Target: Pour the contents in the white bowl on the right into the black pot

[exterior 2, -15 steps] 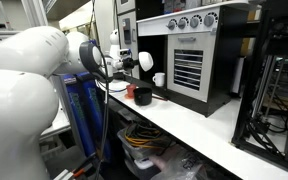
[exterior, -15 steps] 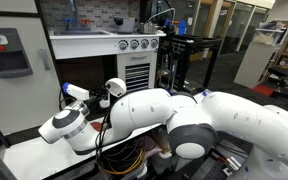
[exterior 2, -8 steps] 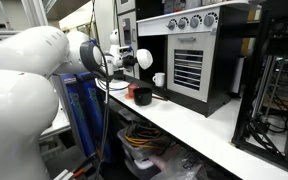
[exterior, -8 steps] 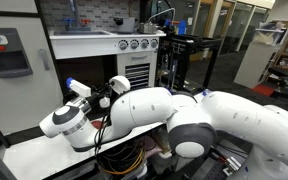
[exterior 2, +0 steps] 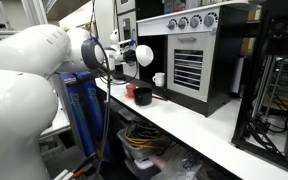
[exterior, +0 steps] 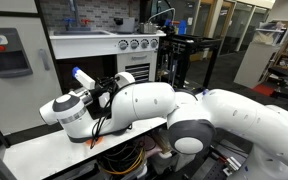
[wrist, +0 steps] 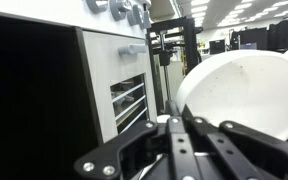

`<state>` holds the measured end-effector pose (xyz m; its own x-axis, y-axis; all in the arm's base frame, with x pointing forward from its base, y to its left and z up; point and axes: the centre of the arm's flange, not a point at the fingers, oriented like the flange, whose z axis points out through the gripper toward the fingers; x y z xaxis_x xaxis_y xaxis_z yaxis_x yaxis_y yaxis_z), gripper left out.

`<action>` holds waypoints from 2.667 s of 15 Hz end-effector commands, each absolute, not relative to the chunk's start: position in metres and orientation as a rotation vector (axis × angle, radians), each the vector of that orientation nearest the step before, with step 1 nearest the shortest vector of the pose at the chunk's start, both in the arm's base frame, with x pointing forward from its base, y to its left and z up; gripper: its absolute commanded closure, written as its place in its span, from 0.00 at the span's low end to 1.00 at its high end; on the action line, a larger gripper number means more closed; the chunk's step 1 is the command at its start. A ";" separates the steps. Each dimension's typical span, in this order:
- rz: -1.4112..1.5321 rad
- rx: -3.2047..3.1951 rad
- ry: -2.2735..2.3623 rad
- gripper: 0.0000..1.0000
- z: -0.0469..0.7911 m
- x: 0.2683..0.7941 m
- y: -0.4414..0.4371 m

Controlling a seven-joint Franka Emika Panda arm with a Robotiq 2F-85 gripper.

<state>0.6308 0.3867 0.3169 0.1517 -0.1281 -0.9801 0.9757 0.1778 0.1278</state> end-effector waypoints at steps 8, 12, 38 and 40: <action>-0.988 1.252 1.065 0.99 0.338 0.642 0.375; -0.949 1.372 1.060 0.99 0.343 0.642 0.369; -0.484 2.127 0.911 0.99 0.385 0.624 0.370; -0.442 2.181 0.906 0.99 0.393 0.623 0.369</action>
<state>0.6233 0.3771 0.3804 0.6687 0.4358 -0.6024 0.7421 -0.4410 0.5048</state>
